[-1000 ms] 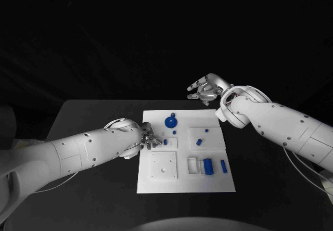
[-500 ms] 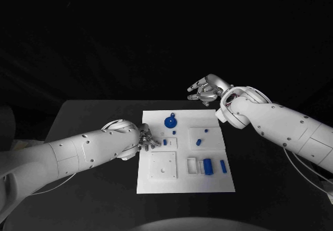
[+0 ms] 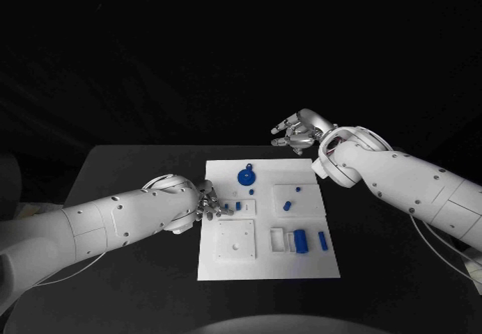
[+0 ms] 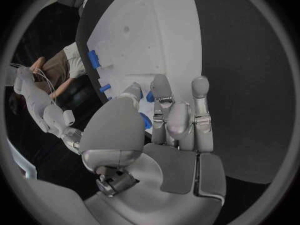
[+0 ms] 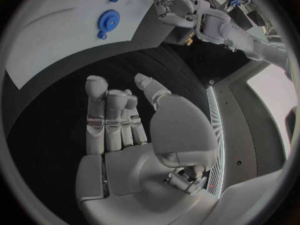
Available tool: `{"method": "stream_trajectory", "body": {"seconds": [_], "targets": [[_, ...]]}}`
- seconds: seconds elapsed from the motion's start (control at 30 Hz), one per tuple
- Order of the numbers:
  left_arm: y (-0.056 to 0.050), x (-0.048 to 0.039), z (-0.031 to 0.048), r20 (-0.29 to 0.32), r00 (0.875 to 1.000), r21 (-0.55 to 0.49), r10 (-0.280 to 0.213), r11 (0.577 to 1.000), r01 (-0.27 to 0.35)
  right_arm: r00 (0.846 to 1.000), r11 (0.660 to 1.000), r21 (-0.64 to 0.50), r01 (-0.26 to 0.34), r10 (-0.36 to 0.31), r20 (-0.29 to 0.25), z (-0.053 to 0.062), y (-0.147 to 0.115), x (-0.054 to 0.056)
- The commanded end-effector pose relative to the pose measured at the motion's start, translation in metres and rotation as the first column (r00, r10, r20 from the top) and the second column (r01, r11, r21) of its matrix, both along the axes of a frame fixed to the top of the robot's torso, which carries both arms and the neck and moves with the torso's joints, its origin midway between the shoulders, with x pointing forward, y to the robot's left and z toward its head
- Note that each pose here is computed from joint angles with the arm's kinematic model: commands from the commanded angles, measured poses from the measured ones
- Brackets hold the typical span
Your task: Assemble the parts on the task board
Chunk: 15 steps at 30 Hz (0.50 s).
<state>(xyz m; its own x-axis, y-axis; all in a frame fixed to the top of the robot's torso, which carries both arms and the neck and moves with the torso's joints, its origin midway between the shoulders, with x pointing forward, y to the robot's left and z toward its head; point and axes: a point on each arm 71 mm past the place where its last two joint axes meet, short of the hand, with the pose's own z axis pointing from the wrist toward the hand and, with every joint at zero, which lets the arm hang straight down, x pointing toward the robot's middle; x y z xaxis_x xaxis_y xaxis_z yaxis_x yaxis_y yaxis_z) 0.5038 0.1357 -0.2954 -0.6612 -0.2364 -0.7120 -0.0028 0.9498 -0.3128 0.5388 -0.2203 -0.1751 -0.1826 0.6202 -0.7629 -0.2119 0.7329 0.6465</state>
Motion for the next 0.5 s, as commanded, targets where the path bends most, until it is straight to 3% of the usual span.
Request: {"method": "stream_trajectory", "body": {"seconds": [0.03, 0.13, 0.3, 0.4, 0.5], "targets": [[0.000, -0.0036, 0.0010, -0.019, 1.000, -0.031, -0.007, 0.999, 0.007, 1.000, 1.000, -0.002, -0.011, 0.011, 0.000, -0.001, 0.000, -0.001], [0.005, -0.0053, 0.0035, -0.026, 1.000, -0.048, 0.001, 0.999, -0.003, 1.000, 1.000, -0.003, -0.009, 0.009, -0.001, -0.001, -0.001, -0.001], [0.016, -0.0051, 0.0154, -0.026, 1.000, -0.114, 0.016, 0.993, -0.018, 1.000, 1.000, -0.005, -0.002, 0.002, -0.003, -0.003, -0.005, -0.001], [0.021, -0.0037, 0.0306, -0.002, 1.000, -0.200, 0.013, 0.980, -0.013, 1.000, 1.000, -0.003, 0.004, -0.004, -0.002, -0.003, -0.008, -0.001], [0.022, -0.0009, 0.0483, 0.062, 0.998, -0.290, -0.003, 0.957, 0.021, 1.000, 1.000, 0.001, 0.010, -0.010, 0.000, -0.004, -0.011, -0.001]]}}
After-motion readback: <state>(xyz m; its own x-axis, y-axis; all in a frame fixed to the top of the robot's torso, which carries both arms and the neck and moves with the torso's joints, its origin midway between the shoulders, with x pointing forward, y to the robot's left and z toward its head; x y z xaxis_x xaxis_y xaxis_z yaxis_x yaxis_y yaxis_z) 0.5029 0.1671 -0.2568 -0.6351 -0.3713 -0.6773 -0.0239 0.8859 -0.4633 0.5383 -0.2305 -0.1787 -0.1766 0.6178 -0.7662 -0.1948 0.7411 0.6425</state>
